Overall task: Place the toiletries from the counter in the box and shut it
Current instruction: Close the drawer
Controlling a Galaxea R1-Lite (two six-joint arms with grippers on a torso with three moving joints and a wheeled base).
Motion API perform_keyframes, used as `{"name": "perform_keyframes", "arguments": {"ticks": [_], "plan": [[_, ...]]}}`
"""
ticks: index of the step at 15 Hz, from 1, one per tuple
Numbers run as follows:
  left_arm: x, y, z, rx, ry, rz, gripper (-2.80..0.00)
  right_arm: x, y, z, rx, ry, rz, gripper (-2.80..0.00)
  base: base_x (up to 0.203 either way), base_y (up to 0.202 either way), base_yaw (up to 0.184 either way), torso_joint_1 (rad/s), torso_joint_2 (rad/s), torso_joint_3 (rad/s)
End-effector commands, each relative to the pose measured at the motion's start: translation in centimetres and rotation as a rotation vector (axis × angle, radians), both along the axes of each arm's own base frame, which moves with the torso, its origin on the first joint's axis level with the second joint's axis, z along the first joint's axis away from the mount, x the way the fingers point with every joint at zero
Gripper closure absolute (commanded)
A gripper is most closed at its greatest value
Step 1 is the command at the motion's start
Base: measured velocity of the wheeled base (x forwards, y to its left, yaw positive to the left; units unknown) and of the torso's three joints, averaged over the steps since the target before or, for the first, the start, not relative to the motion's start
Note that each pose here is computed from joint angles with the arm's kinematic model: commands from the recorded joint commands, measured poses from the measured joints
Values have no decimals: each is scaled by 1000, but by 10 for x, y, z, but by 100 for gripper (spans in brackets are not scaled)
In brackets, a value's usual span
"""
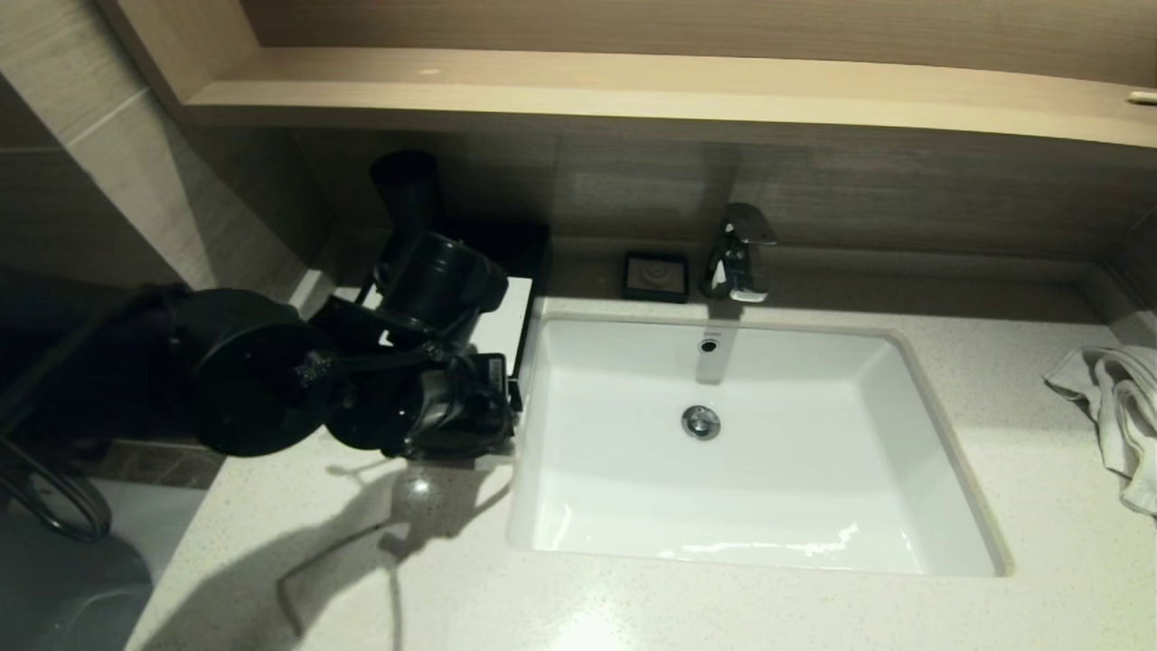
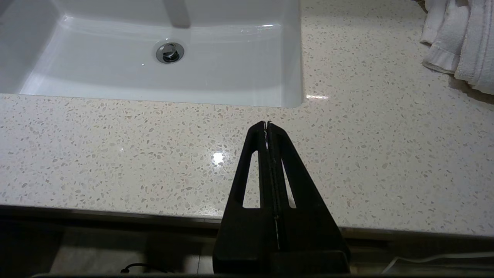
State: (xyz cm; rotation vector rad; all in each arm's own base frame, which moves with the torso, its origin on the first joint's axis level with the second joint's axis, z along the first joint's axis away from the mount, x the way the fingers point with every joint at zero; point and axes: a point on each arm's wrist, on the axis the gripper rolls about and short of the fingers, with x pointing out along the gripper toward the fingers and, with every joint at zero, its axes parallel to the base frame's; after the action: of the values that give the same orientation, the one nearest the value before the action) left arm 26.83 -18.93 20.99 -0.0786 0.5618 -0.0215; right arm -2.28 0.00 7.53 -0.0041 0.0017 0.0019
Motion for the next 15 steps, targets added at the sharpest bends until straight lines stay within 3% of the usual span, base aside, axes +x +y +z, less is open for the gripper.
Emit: {"name": "perform_keyframes", "arguments": {"ticks": [1,15], "plan": [[0,7,2,-2,-3,21,0,0,0,0,0,0,0,0,0,0,0,0,0,0],[16,16,-12,31,19,88,0,0,0,0,0,0,1,0,0,0,0,0,0,0]]}}
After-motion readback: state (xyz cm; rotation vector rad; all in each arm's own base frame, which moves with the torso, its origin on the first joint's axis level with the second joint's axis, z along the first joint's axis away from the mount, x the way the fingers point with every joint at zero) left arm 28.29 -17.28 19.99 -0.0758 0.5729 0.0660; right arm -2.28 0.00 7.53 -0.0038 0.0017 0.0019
